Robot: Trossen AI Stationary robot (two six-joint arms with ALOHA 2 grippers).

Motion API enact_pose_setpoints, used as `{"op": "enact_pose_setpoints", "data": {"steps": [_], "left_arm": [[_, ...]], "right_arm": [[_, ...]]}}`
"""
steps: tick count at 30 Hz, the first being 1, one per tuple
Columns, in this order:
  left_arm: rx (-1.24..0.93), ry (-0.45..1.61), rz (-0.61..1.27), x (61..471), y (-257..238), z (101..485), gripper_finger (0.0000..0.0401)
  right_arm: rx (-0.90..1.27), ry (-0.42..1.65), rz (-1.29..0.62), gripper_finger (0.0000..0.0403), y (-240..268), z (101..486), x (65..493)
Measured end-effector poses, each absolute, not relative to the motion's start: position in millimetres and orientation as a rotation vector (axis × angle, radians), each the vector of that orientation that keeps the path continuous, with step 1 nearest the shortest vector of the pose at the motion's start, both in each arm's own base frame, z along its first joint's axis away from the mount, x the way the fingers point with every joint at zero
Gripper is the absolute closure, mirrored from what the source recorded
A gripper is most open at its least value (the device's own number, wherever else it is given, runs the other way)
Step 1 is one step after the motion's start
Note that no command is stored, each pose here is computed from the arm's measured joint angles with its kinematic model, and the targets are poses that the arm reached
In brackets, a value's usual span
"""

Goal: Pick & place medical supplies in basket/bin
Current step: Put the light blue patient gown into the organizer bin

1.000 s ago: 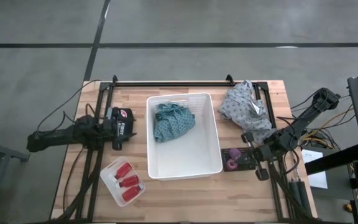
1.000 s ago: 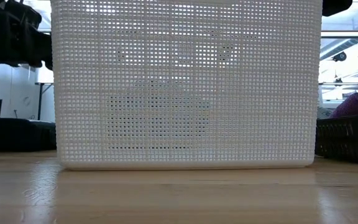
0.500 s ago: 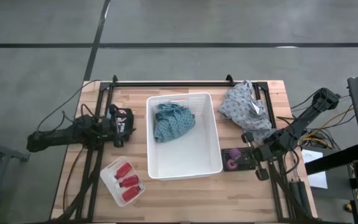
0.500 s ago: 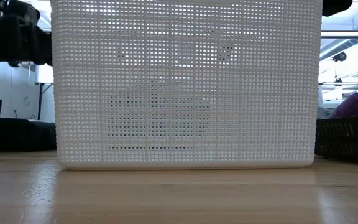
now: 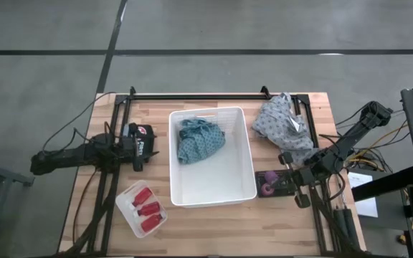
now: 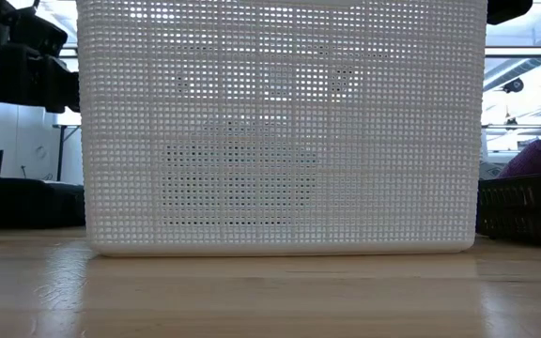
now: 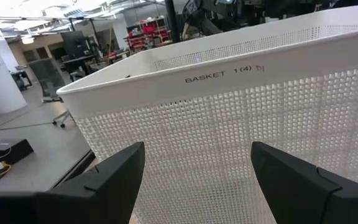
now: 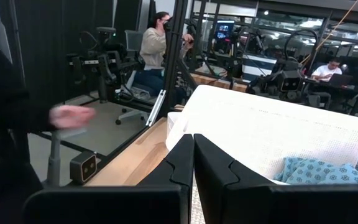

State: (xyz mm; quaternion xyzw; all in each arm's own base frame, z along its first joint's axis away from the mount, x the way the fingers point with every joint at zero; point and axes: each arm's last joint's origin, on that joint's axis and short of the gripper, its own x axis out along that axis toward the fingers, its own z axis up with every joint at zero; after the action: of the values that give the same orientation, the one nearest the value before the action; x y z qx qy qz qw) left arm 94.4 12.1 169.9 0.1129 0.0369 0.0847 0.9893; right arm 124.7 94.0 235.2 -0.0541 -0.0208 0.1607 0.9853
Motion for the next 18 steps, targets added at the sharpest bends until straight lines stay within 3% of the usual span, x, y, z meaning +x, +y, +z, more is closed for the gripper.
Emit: {"op": "enact_pose_setpoints", "data": {"steps": [18], "left_arm": [[0.227, 0.077, 0.169, 94.4, 12.1, 169.6, 0.0102]], "right_arm": [[-0.116, -0.052, 0.322, 0.0394, 94.0, 236.1, 124.7]]}}
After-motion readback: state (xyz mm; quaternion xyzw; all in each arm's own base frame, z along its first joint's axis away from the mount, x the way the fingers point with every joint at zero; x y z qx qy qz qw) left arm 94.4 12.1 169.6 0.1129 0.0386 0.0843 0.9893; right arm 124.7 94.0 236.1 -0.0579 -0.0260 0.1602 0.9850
